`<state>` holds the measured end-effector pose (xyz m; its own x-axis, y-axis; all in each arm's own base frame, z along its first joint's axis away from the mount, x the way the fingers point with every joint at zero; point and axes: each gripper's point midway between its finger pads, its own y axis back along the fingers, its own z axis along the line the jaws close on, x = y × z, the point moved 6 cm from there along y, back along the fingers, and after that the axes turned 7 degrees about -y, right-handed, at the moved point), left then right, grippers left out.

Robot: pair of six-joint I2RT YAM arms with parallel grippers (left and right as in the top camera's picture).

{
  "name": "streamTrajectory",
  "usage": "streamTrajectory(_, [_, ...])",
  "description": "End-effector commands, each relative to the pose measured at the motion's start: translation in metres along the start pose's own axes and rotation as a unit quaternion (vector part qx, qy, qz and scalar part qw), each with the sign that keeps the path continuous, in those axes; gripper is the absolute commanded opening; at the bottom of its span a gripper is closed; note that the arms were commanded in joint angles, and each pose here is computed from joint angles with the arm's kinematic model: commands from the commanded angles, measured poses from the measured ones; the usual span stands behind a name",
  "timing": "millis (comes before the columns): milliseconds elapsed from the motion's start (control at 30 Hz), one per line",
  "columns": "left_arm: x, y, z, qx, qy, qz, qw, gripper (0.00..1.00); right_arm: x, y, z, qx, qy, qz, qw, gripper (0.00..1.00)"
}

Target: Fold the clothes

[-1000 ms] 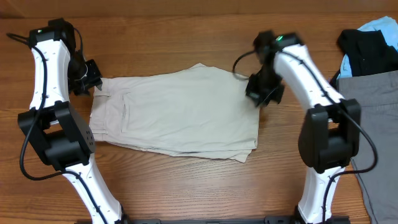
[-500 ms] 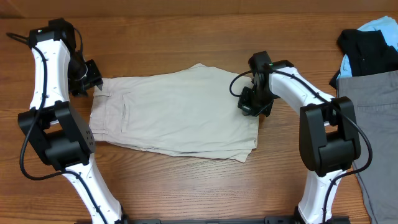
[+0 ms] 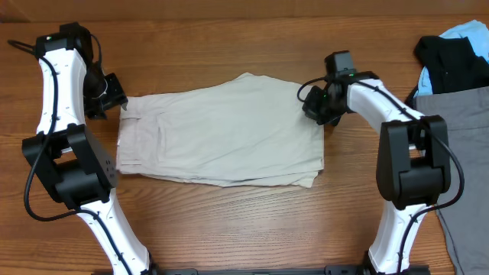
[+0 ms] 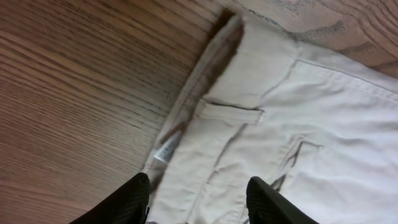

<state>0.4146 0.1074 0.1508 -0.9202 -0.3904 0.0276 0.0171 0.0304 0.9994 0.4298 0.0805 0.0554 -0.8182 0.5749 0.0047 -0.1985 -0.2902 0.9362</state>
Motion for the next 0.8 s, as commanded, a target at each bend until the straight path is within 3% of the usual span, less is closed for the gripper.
streamTrajectory(0, [-0.004, 0.002, 0.002, 0.0, 0.004, -0.007, 1.0, 0.54, -0.028, -0.023, -0.043, 0.073, -0.03, -0.03, 0.996, 0.04])
streamTrajectory(133, [-0.003, 0.001, 0.0, 0.001, 0.002, -0.006, 1.0, 0.56, -0.044, -0.004, -0.026, 0.062, -0.022, -0.044, 0.997, 0.06])
streamTrajectory(200, [-0.002, 0.0, 0.0, 0.001, 0.002, -0.003, 1.0, 0.61, -0.049, 0.009, -0.017, 0.06, -0.01, -0.046, 0.997, 0.19])
streamTrajectory(300, [-0.001, 0.0, 0.0, 0.001, -0.003, -0.001, 1.0, 0.67, -0.056, 0.037, 0.0, 0.061, -0.004, -0.05, 0.997, 0.26])
streamTrajectory(367, [0.0, 0.0, 0.0, 0.003, -0.012, 0.003, 1.0, 0.96, -0.059, 0.059, 0.012, 0.06, -0.003, -0.051, 0.997, 0.35])
streamTrajectory(400, [0.0, 0.0, -0.002, 0.009, -0.022, 0.004, 1.0, 1.0, -0.061, 0.071, 0.017, 0.059, -0.003, -0.052, 0.997, 0.52])
streamTrajectory(433, [0.001, 0.0, -0.007, 0.034, -0.047, 0.005, 0.998, 1.0, -0.061, 0.088, 0.025, 0.055, -0.002, -0.053, 0.997, 1.0])
streamTrajectory(567, [0.001, 0.001, -0.02, 0.095, -0.092, 0.002, 0.991, 1.0, -0.052, 0.154, 0.051, 0.022, 0.034, -0.041, 0.998, 1.0])
streamTrajectory(767, [0.005, -0.027, -0.021, 0.108, -0.114, 0.036, 0.987, 1.0, -0.03, 0.234, 0.064, 0.003, 0.061, -0.062, 0.996, 1.0])
